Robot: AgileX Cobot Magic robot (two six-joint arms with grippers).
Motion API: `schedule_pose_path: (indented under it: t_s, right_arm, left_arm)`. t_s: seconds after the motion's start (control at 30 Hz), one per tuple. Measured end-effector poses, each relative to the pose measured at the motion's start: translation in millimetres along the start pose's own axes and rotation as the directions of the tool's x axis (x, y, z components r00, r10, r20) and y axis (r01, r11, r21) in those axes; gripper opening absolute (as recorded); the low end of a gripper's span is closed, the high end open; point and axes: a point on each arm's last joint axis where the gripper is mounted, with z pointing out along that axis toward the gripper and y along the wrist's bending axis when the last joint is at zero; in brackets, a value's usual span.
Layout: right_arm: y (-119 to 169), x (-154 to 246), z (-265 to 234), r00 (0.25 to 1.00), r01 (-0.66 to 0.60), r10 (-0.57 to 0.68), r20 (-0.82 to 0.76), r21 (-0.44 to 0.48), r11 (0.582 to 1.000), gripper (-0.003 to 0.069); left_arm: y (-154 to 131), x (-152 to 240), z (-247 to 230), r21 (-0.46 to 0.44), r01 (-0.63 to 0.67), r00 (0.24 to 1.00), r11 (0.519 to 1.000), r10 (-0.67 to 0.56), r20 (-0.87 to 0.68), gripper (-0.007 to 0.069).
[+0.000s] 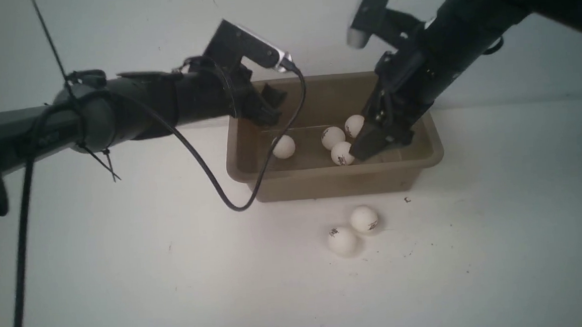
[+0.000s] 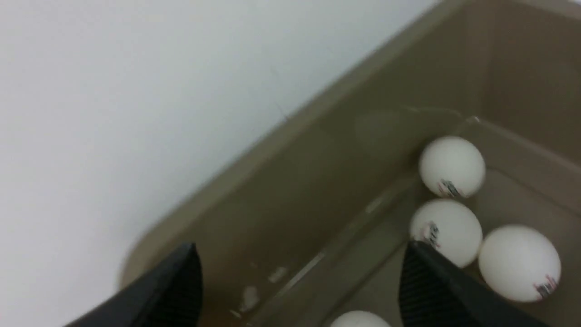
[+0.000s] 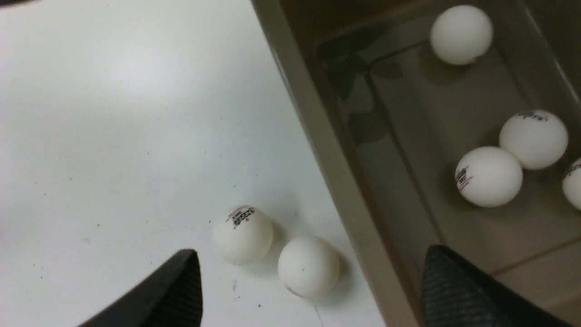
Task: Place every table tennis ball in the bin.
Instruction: Use the left arm to put the table tennis ball into the box, then use the right arm to clamp the table tennis ball closest to it
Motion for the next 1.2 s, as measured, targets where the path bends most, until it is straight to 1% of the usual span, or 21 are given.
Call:
schedule_pose_path:
  t_s: [0.13, 0.2, 0.3, 0.43, 0.53, 0.57, 0.6, 0.67, 0.83, 1.0, 1.07, 1.2]
  right_arm:
    - [3.5, -0.8, 2.7, 0.999, -0.016, 0.016, -0.030, 0.010, 1.000, 0.0589]
    - [5.5, 0.7, 5.5, 0.999, -0.022, 0.022, -0.035, -0.003, 1.000, 0.0589]
    - [13.1, 4.4, 16.2, 0.998, -0.032, 0.030, -0.060, -0.036, 0.999, 0.0589]
    - [35.2, -2.2, 33.2, 0.996, 0.002, -0.010, -0.092, -0.088, 0.996, 0.0589]
    - [58.0, -14.7, 44.0, 0.989, 0.062, -0.076, -0.125, -0.109, 0.992, 0.0589]
    - [57.8, -14.5, 44.0, 0.989, 0.062, -0.075, -0.128, -0.106, 0.992, 0.0589]
    - [66.3, -19.1, 47.3, 0.984, 0.091, -0.106, -0.145, -0.107, 0.990, 0.0589]
    - [71.6, -21.4, 50.2, 0.975, 0.123, -0.139, -0.172, -0.097, 0.988, 0.0589]
    - [66.5, -14.1, 65.8, 0.955, 0.167, -0.187, -0.230, -0.103, 0.981, 0.0587]
    - [61.3, -4.3, 89.0, 0.919, 0.247, -0.281, -0.276, -0.151, 0.957, 0.0588]
    - [58.4, 0.4, 96.9, 0.883, 0.323, -0.362, -0.298, -0.174, 0.930, 0.0588]
    - [55.9, 3.5, 100.8, 0.837, 0.410, -0.454, -0.306, -0.199, 0.890, 0.0588]
  left_arm:
    - [1.0, -30.1, -37.3, -0.030, -0.014, 0.998, 0.999, 0.016, 0.065, 0.0525]
    - [3.9, -40.2, -52.9, -0.073, -0.028, 0.996, 0.997, 0.034, 0.078, 0.0525]
    - [11.9, -42.5, -68.3, -0.183, -0.072, 0.996, 0.981, 0.080, 0.037, 0.0525]
    - [18.6, -35.6, -71.6, -0.263, -0.123, 0.992, 0.957, 0.118, -0.032, 0.0531]
    - [20.0, -33.1, -71.9, -0.279, -0.135, 0.991, 0.951, 0.126, -0.052, 0.0531]
    - [20.0, -33.1, -71.9, -0.279, -0.136, 0.991, 0.951, 0.126, -0.052, 0.0531]
    - [20.0, -33.1, -71.9, -0.280, -0.139, 0.990, 0.950, 0.130, -0.054, 0.0531]
    - [20.2, -33.0, -71.9, -0.281, -0.147, 0.989, 0.948, 0.137, -0.057, 0.0531]
    - [23.4, -30.9, -73.0, -0.311, -0.179, 0.983, 0.933, 0.159, -0.090, 0.0531]
    - [25.5, -29.5, -73.8, -0.330, -0.195, 0.980, 0.924, 0.167, -0.112, 0.0531]
    - [25.9, -29.3, -73.9, -0.333, -0.210, 0.976, 0.920, 0.179, -0.120, 0.0531]
    - [25.9, -29.3, -73.9, -0.332, -0.213, 0.976, 0.919, 0.183, -0.121, 0.0531]
